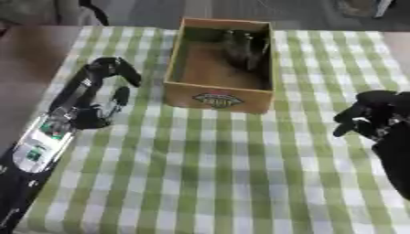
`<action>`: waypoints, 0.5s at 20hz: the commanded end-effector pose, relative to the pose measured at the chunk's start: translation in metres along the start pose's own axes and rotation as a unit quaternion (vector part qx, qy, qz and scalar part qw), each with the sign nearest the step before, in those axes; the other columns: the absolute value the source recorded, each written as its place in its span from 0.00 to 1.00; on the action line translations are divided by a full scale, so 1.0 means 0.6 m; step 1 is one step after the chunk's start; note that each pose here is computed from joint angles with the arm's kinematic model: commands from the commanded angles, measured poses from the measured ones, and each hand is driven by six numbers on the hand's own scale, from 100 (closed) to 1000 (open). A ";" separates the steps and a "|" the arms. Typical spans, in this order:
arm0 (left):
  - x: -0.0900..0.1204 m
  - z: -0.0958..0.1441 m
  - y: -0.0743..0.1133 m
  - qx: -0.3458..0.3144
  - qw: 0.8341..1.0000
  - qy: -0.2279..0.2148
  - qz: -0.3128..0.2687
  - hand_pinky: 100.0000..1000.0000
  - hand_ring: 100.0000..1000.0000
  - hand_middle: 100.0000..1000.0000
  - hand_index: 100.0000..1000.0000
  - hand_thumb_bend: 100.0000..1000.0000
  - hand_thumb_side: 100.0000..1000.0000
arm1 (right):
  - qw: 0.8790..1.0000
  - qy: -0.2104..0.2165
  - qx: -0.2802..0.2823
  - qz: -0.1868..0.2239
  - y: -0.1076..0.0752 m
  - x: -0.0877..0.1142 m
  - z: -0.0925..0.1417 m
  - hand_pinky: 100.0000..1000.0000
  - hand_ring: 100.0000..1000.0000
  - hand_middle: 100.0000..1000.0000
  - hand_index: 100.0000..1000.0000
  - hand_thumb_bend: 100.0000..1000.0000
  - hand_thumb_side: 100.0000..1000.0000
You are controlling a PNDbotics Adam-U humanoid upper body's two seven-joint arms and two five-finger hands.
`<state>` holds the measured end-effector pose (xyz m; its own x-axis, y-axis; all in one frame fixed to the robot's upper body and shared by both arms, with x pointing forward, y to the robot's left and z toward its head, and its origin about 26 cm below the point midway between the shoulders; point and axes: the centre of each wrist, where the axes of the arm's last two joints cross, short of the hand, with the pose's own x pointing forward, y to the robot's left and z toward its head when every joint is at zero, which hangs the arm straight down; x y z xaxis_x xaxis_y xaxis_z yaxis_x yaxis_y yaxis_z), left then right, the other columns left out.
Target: Pick up objects on the table and place them in the box.
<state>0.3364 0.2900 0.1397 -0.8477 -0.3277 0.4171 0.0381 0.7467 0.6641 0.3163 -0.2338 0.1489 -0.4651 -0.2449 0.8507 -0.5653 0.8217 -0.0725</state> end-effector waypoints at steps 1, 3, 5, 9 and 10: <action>0.037 -0.018 0.009 0.006 0.999 -0.025 0.019 0.53 0.53 0.55 0.69 0.00 0.59 | 1.000 -0.014 0.001 0.009 -0.004 0.019 -0.003 0.45 0.57 0.49 0.67 0.00 0.70; 0.057 -0.022 0.008 0.007 0.999 -0.032 0.038 0.53 0.53 0.55 0.70 0.00 0.61 | 1.000 -0.013 0.000 0.009 -0.004 0.019 -0.003 0.45 0.57 0.49 0.67 0.00 0.70; 0.072 -0.022 0.008 0.006 0.998 -0.033 0.056 0.53 0.53 0.55 0.70 0.00 0.64 | 1.000 -0.014 0.000 0.008 -0.003 0.019 -0.003 0.45 0.57 0.49 0.67 0.00 0.70; 0.080 -0.018 0.013 0.001 0.995 -0.017 0.095 0.53 0.53 0.55 0.70 0.00 0.68 | 1.000 -0.015 0.001 0.008 -0.002 0.020 -0.002 0.45 0.57 0.49 0.67 0.00 0.70; 0.081 -0.017 0.015 0.000 0.994 -0.014 0.104 0.53 0.53 0.55 0.70 0.00 0.69 | 1.000 -0.015 0.000 0.008 -0.003 0.020 -0.002 0.45 0.57 0.49 0.67 0.00 0.70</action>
<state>0.3041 0.2729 0.1634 -0.8272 -0.1626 0.5379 0.2105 0.7978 0.5649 0.3147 -0.2345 0.1499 -0.4669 -0.2454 0.8496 -0.5605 0.8252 -0.0696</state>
